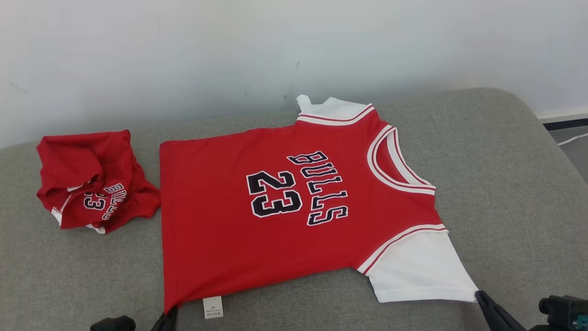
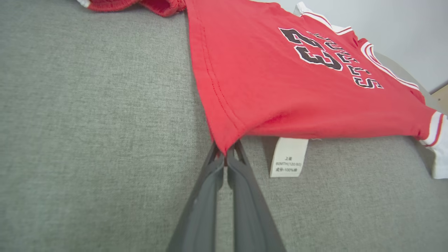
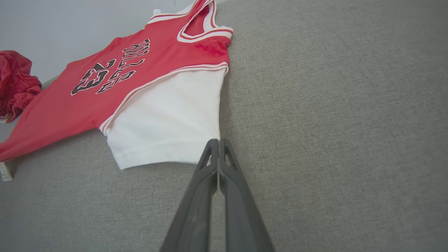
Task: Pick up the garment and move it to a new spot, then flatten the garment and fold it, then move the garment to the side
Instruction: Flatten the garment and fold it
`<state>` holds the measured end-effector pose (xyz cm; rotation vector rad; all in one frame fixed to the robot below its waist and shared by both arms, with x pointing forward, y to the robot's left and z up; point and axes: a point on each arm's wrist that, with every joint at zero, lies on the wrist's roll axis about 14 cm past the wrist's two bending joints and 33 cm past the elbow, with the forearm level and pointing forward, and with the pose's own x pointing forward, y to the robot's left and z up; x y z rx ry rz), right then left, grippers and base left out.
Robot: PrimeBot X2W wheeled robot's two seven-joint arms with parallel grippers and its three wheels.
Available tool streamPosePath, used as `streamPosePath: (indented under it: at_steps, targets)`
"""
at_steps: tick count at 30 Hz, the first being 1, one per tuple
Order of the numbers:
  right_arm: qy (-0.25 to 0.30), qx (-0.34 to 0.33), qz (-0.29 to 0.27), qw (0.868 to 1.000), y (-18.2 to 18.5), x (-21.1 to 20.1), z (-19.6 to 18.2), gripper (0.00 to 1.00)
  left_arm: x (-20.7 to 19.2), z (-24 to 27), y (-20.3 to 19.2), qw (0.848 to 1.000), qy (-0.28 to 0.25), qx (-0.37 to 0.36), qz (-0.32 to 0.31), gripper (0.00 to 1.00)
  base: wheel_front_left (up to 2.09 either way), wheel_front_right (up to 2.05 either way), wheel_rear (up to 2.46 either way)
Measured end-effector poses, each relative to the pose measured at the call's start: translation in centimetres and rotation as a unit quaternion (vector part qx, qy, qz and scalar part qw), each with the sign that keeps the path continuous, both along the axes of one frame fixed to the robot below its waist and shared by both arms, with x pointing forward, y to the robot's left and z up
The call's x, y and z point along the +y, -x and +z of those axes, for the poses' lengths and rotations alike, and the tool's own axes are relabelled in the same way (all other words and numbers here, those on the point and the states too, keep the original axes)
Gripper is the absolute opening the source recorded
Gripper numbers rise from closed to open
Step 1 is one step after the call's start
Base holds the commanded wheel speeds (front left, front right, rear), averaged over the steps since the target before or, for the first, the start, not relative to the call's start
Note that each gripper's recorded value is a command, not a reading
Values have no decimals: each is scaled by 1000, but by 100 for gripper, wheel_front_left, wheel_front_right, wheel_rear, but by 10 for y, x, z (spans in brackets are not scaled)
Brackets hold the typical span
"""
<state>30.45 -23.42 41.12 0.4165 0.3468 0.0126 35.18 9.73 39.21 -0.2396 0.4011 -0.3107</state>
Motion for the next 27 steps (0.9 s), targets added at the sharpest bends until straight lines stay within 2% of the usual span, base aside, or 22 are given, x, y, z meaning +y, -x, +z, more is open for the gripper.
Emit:
streamPosePath:
  at_steps: [5,12,17,27]
  targets:
    - [-2,18,9,1000,5,8,-8,0,2,-9,7,999,-30,5,-13,0,0,0,0]
    - [0,35,16,999,8,12,-13,0,12,-15,10,999,-40,15,2,0,0,0,0]
    - [-7,70,23,997,24,17,-28,0,11,-18,13,999,-36,24,6,0,0,0,0]
    - [-9,84,24,996,27,19,-31,0,16,-26,18,998,-43,40,10,0,0,0,0]
